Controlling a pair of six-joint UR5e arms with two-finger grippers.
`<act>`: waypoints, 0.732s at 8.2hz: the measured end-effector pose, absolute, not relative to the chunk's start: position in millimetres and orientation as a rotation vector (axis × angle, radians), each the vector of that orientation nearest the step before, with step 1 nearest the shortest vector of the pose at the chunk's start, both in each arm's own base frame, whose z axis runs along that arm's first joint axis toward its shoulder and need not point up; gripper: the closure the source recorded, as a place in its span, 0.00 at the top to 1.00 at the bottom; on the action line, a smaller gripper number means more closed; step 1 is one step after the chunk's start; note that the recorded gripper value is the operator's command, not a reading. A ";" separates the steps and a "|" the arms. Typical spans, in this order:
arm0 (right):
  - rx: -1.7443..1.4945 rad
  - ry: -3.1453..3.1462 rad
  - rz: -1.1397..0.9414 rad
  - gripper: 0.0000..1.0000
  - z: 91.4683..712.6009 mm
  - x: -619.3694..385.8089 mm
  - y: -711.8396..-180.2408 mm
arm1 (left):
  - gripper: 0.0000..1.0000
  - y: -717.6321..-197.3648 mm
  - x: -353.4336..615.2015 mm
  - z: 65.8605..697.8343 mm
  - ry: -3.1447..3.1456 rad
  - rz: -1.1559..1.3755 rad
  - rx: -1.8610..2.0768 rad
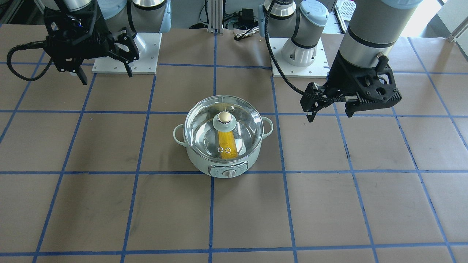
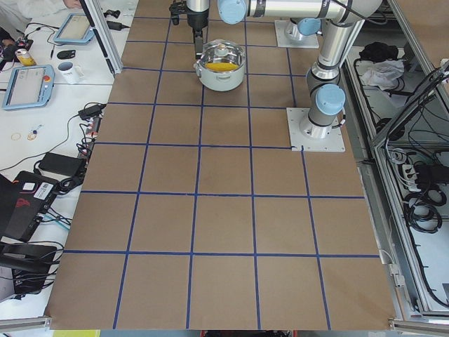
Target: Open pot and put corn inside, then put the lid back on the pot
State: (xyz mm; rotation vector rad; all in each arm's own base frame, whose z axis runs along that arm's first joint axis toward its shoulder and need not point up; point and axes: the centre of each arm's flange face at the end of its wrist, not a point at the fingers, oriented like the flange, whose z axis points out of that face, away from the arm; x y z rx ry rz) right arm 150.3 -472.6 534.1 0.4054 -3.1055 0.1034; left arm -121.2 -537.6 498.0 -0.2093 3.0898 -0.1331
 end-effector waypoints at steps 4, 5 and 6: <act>0.408 -3.101 0.093 1.00 532.1 149.6 -472.2 | 1.00 -535.8 -122.4 500.4 3.094 -0.139 -0.202; 0.408 -3.101 0.088 1.00 530.4 149.5 -473.0 | 1.00 -535.4 -122.3 500.7 3.091 -0.139 -0.201; 0.407 -3.100 0.087 1.00 529.7 149.1 -473.6 | 1.00 -534.5 -122.3 501.4 3.091 -0.140 -0.205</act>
